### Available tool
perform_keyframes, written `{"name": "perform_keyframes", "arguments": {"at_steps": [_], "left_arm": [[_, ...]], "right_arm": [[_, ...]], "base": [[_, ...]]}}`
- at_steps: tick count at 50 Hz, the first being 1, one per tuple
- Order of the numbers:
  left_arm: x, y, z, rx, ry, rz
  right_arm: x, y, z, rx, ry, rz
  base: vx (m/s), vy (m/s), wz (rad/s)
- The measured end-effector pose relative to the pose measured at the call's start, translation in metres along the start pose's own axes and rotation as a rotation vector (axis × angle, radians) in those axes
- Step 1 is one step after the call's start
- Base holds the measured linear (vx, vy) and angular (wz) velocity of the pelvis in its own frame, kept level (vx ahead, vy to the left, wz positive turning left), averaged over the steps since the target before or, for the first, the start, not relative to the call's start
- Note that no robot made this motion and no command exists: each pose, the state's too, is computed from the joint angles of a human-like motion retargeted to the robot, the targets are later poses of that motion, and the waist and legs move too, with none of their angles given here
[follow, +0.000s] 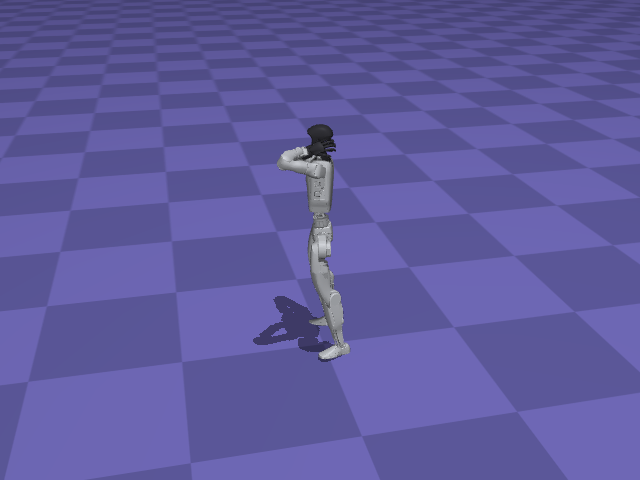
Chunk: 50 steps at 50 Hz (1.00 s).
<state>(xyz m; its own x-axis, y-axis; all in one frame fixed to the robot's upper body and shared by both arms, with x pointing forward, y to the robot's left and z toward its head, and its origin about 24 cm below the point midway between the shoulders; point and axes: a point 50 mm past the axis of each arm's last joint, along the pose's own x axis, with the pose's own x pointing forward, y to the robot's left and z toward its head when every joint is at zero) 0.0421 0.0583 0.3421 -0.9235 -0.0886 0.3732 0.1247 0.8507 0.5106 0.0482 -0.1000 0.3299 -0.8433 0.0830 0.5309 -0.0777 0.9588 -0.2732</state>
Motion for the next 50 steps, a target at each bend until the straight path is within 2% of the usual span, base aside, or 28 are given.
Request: {"name": "perform_keyframes", "arguments": {"at_steps": [50], "left_arm": [[0.0024, 0.0067, 0.0013, 0.15, -0.111, -0.016]], "right_arm": [[0.0027, 0.002, 0.0045, 0.103, -0.039, 0.054]], "base": [[0.02, 0.01, 0.14]]}}
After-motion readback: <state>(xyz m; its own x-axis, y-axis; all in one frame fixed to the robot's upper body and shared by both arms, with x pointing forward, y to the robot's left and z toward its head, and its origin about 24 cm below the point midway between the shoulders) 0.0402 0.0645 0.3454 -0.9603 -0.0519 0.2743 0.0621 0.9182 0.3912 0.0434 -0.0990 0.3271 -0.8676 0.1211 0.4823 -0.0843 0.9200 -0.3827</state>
